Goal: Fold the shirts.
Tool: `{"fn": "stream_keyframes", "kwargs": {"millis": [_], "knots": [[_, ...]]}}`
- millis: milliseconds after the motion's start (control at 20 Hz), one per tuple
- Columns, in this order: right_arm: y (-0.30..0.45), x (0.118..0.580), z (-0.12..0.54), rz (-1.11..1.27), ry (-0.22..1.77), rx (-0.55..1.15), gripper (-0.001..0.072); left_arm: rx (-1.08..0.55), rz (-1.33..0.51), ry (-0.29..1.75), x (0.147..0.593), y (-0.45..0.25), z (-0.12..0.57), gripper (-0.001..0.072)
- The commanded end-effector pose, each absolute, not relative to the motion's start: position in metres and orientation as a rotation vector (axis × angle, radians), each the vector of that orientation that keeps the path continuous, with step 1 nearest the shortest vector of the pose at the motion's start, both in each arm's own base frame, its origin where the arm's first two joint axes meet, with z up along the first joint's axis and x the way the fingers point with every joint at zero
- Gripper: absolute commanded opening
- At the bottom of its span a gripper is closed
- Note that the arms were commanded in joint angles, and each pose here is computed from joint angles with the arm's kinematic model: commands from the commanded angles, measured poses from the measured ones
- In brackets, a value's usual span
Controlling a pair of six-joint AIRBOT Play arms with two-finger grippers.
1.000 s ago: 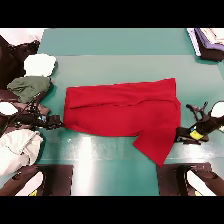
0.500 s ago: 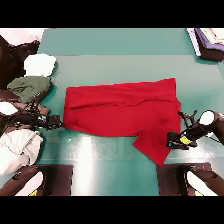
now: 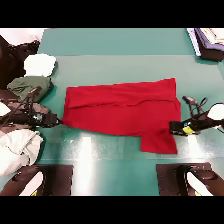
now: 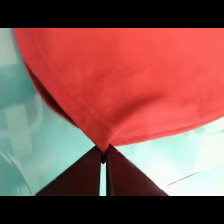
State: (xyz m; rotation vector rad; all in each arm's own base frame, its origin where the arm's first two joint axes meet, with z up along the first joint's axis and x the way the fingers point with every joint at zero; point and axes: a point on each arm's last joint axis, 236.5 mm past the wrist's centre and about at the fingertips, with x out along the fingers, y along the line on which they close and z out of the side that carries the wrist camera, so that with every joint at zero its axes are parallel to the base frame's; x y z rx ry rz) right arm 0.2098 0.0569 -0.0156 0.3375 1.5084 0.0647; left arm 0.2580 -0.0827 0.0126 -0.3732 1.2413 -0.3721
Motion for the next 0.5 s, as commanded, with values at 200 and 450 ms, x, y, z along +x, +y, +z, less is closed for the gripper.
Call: {"fn": "stream_keyframes", "kwargs": {"millis": [200,450], "knots": [[0.054,0.312,0.075,0.101,1.156,0.312,0.0014,-0.325,-0.305,0.957,0.307,-0.067,0.071,0.0029],[0.045,0.385,0.071,0.077,1.091,0.287,0.0014,-0.327,-0.178,0.710,0.362,-0.037,0.098,0.0029]]}}
